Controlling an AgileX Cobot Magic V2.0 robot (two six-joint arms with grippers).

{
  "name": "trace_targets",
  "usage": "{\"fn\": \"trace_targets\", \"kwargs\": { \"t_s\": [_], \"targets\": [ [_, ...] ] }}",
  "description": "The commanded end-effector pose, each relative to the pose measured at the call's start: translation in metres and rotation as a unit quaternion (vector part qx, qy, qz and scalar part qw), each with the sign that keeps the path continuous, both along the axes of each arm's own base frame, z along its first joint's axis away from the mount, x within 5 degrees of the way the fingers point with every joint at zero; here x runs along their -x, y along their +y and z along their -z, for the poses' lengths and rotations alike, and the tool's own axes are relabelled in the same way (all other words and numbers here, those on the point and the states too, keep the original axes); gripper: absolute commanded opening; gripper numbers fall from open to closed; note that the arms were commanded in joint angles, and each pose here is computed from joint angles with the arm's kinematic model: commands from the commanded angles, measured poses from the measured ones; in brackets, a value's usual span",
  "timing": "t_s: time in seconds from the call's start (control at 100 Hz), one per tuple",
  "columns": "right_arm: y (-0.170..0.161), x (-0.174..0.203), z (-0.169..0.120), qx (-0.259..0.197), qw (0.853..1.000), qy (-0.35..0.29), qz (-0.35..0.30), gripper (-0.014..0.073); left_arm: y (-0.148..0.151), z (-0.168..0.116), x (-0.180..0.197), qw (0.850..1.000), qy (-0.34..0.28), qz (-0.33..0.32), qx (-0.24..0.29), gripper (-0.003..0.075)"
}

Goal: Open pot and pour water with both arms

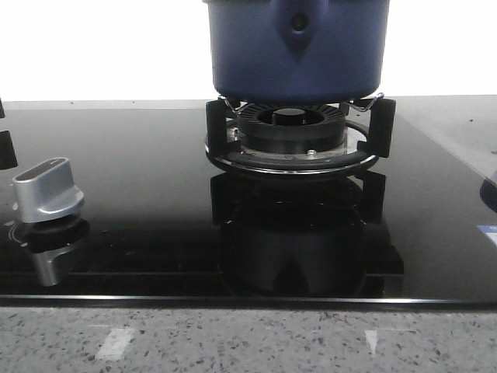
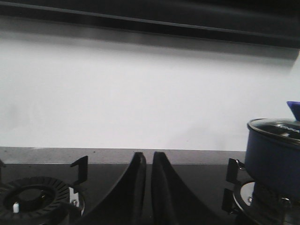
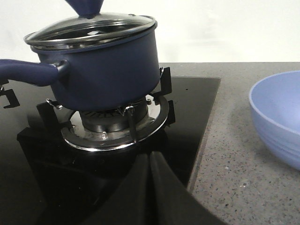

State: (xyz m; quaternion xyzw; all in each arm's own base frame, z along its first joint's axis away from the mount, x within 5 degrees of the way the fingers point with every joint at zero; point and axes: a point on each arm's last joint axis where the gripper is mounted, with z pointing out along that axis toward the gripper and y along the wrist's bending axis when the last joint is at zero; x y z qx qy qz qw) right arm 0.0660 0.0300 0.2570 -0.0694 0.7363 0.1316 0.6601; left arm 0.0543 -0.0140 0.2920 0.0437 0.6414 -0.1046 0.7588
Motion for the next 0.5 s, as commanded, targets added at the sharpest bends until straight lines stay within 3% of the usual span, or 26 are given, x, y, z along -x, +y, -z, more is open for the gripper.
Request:
{"fn": "trace_targets", "kwargs": {
  "t_s": [0.0, 0.03, 0.24, 0.49],
  "targets": [
    [-0.002, 0.0, -0.011, -0.014, 1.0, -0.02, 0.01, -0.0056, 0.004, -0.007, 0.0, 0.999, -0.004, -0.015, 0.037, -0.002],
    [-0.002, 0.0, -0.011, -0.014, 1.0, -0.02, 0.01, -0.0056, 0.005, -0.004, -0.001, 1.0, -0.001, -0.021, 0.019, -0.002],
    [-0.002, 0.0, -0.011, -0.014, 1.0, -0.02, 0.01, -0.0056, 0.006, 0.033, -0.006, 0.998, 0.044, -0.029, 0.026, -0.002],
    [-0.002, 0.0, -0.011, -0.014, 1.0, -0.02, 0.01, -0.0056, 0.01, 0.073, -0.001, 0.996, 0.053, -0.065, 0.026, -0.002]
  ]
}}
